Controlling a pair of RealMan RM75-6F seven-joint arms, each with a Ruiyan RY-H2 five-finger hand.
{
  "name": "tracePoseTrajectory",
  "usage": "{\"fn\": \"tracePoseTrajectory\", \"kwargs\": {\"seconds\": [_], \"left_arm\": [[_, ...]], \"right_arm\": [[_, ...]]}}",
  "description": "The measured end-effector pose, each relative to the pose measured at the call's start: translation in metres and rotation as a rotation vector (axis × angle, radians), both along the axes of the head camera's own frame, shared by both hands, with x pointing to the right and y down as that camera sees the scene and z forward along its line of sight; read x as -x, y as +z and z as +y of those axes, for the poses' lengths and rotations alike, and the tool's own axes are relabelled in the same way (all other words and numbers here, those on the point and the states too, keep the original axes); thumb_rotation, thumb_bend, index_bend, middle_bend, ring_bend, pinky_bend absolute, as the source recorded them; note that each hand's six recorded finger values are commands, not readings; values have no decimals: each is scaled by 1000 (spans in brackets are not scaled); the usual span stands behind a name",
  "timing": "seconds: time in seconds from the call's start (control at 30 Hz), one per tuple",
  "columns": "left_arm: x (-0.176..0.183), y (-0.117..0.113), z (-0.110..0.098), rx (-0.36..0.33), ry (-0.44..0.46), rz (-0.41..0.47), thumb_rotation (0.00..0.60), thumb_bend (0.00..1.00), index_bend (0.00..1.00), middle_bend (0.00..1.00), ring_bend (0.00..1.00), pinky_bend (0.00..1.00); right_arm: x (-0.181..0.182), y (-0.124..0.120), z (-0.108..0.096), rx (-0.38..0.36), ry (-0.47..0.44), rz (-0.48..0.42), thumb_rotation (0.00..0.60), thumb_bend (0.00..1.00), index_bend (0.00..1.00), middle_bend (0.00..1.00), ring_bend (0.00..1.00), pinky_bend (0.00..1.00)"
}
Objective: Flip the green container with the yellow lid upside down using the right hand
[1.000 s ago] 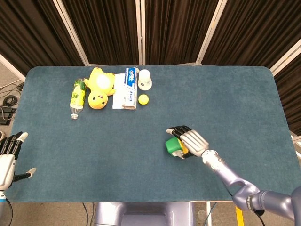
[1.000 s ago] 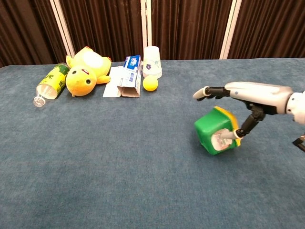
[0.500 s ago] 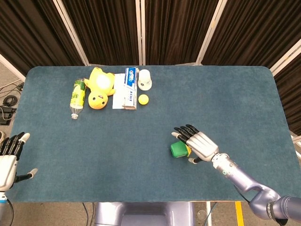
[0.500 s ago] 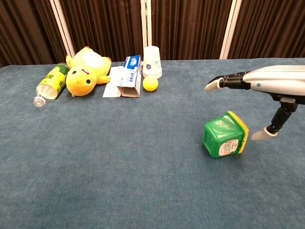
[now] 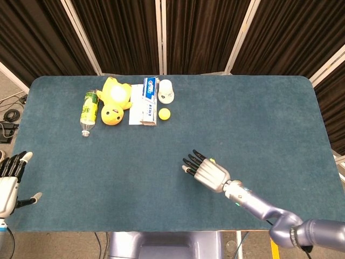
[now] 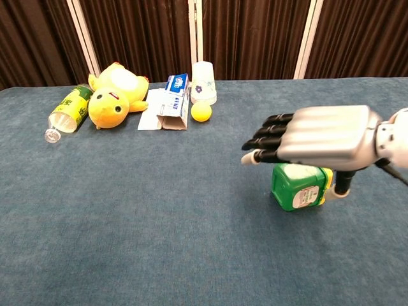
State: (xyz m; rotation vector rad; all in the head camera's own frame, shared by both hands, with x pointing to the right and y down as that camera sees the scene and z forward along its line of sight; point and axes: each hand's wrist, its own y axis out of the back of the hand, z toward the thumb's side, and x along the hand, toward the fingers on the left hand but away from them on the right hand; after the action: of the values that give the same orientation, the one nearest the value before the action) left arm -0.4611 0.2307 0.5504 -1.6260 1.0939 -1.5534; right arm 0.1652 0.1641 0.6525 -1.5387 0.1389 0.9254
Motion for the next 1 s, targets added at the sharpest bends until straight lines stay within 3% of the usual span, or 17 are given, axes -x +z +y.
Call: {"fn": "tracePoseTrajectory", "kwargs": {"seconds": [0.13, 0.23, 0.4, 0.53, 0.63, 0.77, 1.0], "left_arm": [[3, 2, -1, 7, -8, 0, 600, 0, 0, 0, 0, 0], [4, 2, -1, 7, -11, 2, 600, 0, 0, 0, 0, 0], [3, 3, 0, 13, -6, 4, 600, 0, 0, 0, 0, 0], [2, 3, 0, 12, -6, 3, 600, 0, 0, 0, 0, 0], [3, 2, 0, 10, -6, 3, 600, 0, 0, 0, 0, 0], [2, 2, 0, 10, -6, 3, 600, 0, 0, 0, 0, 0], [1, 3, 0, 12, 0, 3, 600, 0, 0, 0, 0, 0]], "right_arm": [[16, 14, 6, -21, -31, 67, 600, 0, 52, 45, 0, 0], [24, 24, 9, -32, -44, 121, 600, 0, 81, 111, 4, 56], [32, 35, 13, -45, -44, 188, 600, 42, 205, 278, 148, 302], [35, 39, 14, -76, -52, 204, 600, 224, 329, 429, 325, 567], [34, 39, 13, -91, -55, 203, 600, 354, 405, 514, 426, 662], [32, 38, 9, -112, -56, 196, 600, 444, 458, 566, 479, 691], [31, 26, 3, -107, -25, 115, 600, 527, 464, 574, 487, 691]]}}
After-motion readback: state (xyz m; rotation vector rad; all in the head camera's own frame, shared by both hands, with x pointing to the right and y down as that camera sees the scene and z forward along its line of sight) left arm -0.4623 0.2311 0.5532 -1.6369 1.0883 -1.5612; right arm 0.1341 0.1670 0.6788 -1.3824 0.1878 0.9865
